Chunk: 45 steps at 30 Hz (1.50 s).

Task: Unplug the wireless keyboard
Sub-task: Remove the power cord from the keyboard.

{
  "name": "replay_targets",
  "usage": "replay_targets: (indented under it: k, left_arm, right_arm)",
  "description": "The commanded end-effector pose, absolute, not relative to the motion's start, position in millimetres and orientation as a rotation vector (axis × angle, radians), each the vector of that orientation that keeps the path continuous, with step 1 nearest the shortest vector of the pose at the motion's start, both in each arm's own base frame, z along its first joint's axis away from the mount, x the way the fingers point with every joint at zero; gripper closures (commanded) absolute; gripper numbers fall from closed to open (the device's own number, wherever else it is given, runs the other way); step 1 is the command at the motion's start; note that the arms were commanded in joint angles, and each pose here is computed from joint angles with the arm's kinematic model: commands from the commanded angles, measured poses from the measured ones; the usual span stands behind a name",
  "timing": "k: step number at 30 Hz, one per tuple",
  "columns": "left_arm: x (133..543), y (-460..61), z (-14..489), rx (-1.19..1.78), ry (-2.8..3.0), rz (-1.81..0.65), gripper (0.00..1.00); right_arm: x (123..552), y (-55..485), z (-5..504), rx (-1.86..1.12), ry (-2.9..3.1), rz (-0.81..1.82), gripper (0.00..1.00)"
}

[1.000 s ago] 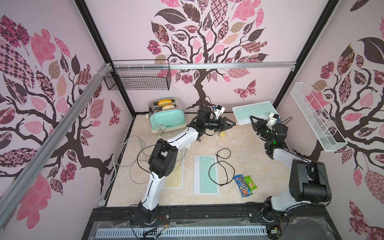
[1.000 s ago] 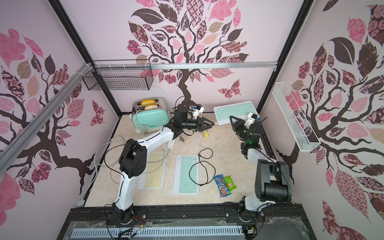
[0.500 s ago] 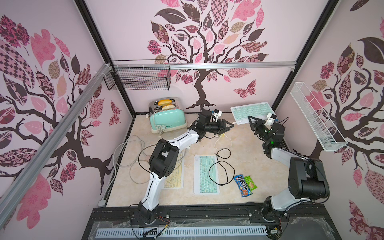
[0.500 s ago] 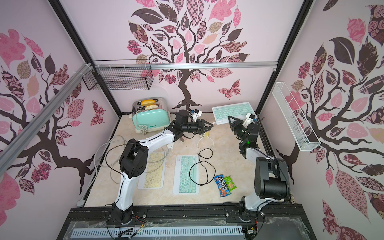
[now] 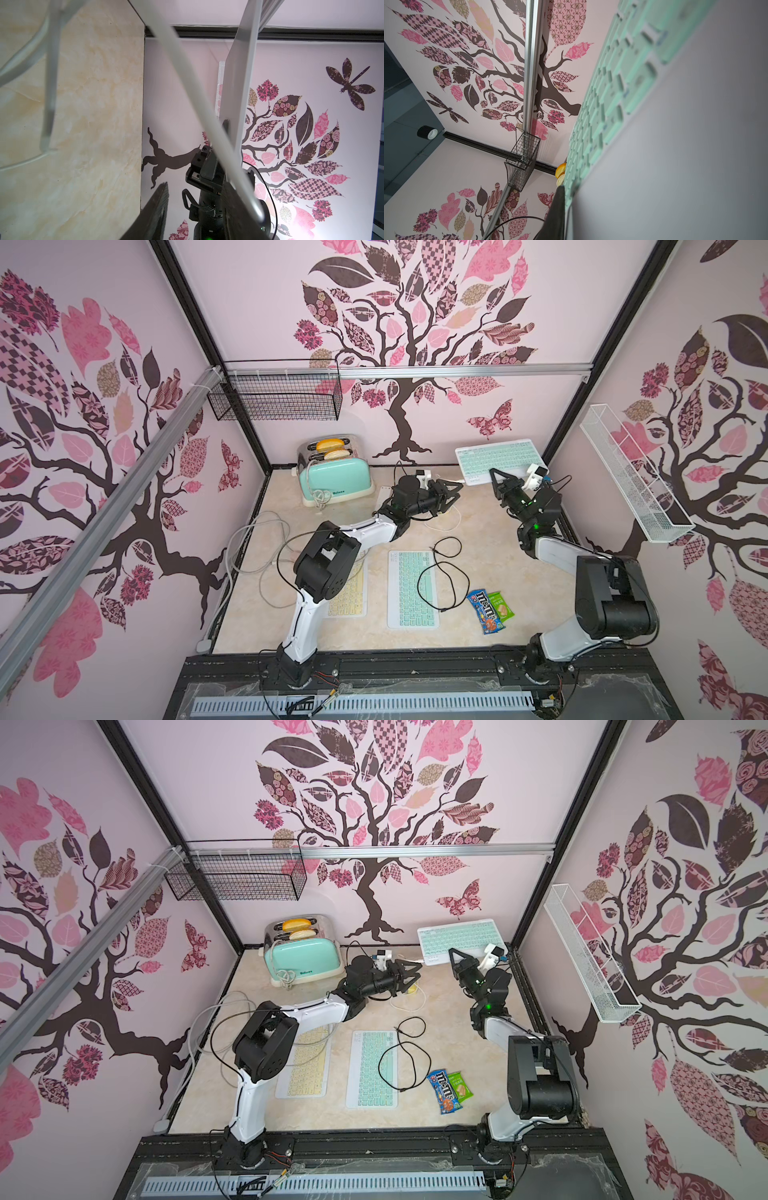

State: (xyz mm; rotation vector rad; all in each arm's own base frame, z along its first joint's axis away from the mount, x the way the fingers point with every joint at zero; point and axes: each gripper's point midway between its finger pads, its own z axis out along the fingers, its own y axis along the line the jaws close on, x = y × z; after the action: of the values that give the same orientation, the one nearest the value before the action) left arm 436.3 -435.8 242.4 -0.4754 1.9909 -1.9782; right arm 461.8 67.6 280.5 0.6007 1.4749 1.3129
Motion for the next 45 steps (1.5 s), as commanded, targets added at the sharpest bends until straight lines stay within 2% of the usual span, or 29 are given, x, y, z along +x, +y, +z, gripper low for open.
replay_targets:
  k: [1,5,10,25,32,39,45]
  left_arm:
    - [436,-423,299,-0.551,1.766,-2.068,0.64]
    - [423,-427,297,-0.639,1.765,-2.071,0.64]
    - [422,-432,300,-0.659,1.75,-2.057,0.58]
    - [425,-428,252,-0.899,1.905,-1.883,0.57]
    - [433,-438,250,-0.939,1.888,-1.925,0.59]
    - [438,-439,242,-0.988,1.888,-1.907,0.69]
    - [440,-438,229,-1.023,1.917,-1.864,0.68]
  right_arm:
    - [453,65,297,0.567,1.425,1.282,1.0]
    - [452,58,289,0.626,1.44,1.238,1.0]
    - [451,57,287,0.643,1.439,1.235,1.0]
    - [447,60,292,0.627,1.421,1.246,1.0]
    - [445,64,292,0.629,1.42,1.251,1.0]
    - [445,63,291,0.642,1.421,1.245,1.0]
    - [444,67,293,0.632,1.421,1.252,1.0]
